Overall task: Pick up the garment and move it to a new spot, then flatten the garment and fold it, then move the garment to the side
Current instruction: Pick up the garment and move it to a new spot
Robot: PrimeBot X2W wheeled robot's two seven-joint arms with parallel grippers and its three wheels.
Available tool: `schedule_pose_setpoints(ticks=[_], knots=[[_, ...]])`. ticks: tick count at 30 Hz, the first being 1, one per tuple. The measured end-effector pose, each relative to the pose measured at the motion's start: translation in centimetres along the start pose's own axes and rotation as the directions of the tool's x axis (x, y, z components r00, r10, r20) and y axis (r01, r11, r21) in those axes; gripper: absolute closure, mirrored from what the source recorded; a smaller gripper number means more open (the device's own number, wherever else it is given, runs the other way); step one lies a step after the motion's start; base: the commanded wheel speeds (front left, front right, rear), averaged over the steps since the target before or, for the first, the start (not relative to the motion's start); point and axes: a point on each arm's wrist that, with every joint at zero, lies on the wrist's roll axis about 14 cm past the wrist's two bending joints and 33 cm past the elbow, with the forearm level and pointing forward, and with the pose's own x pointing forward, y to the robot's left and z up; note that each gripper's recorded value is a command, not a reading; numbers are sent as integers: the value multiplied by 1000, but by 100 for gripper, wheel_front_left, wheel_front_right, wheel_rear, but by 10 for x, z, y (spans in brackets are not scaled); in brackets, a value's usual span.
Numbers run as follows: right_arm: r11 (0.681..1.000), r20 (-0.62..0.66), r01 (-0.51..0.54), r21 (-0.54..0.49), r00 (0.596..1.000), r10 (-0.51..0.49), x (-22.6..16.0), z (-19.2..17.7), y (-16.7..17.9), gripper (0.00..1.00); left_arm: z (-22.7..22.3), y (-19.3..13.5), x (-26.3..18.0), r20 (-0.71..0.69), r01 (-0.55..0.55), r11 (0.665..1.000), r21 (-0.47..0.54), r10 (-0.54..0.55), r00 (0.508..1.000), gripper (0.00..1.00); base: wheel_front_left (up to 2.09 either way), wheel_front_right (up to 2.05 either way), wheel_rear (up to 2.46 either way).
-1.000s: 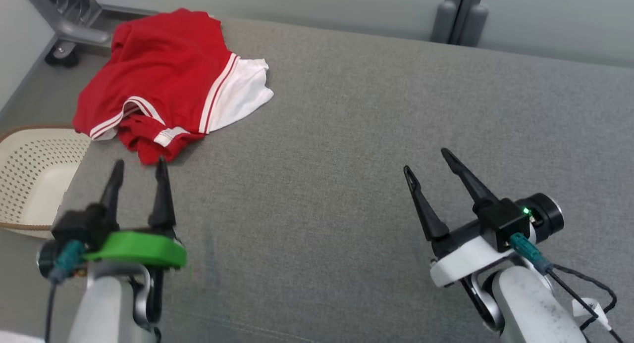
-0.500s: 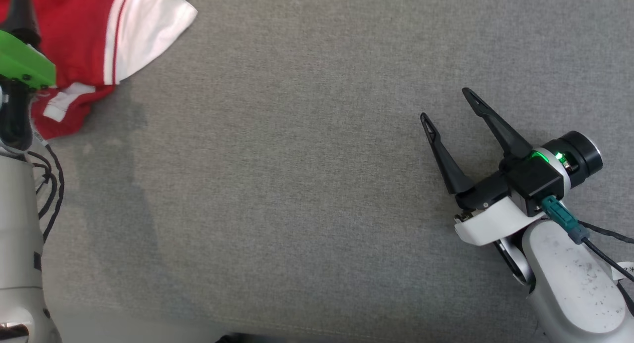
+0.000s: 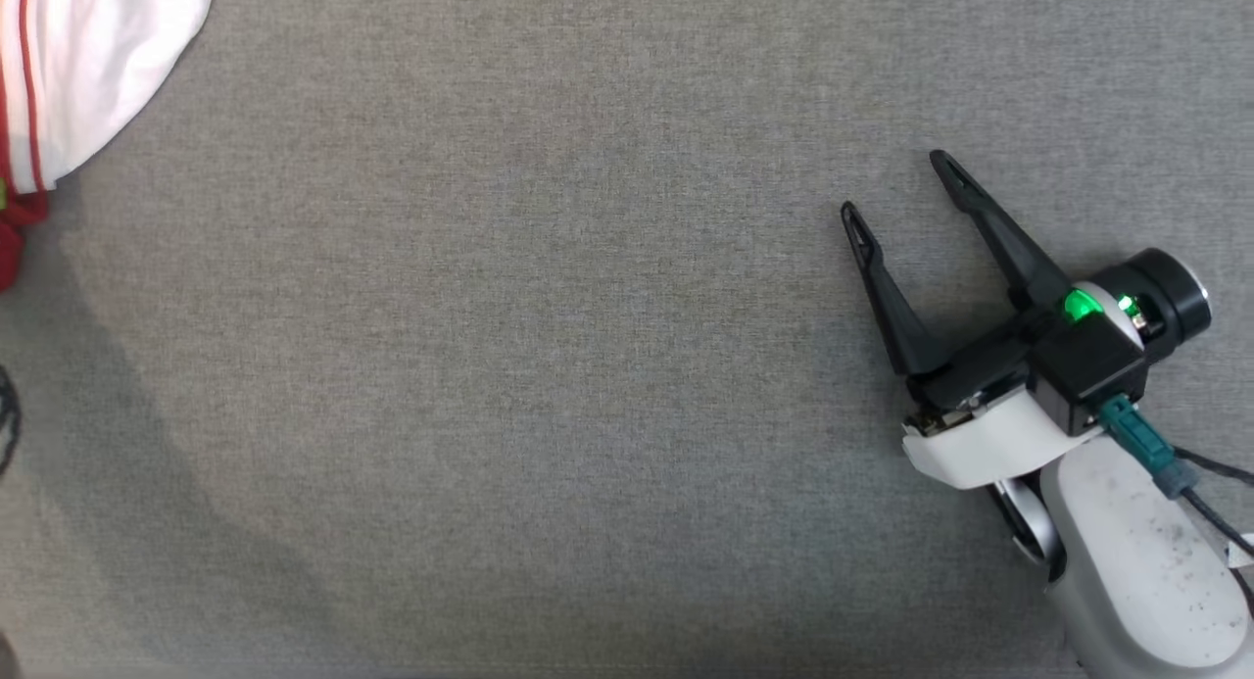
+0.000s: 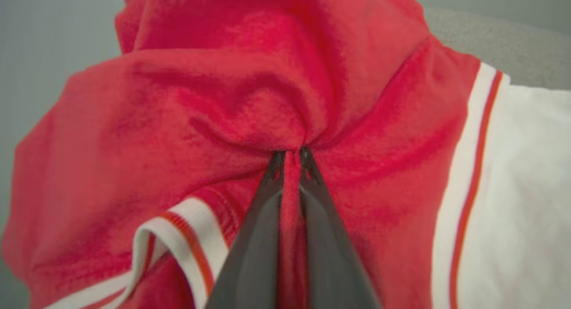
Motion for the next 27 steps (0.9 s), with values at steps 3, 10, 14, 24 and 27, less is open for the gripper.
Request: schedule_pose_setpoints(ticks=[3,10,14,24,27], knots=[[1000,-21,-4,4,1000,4,-7,-1,6,0,33,5,-4,85,15,1000,23,-17,996,100,0,0,0],[999,-33,-5,49,999,7,-23,13,32,0,135,-3,-43,298,93,990,103,-120,947,100,0,0,0],[998,-9,-3,55,1000,4,-32,31,45,0,188,-27,-82,402,164,973,164,-218,889,100,0,0,0],[997,88,65,37,994,-68,-59,81,48,0,259,-118,-223,538,444,836,323,-548,641,100,0,0,0],[994,101,103,33,989,-106,-70,88,42,0,258,-159,-274,518,568,729,383,-678,521,100,0,0,0]])
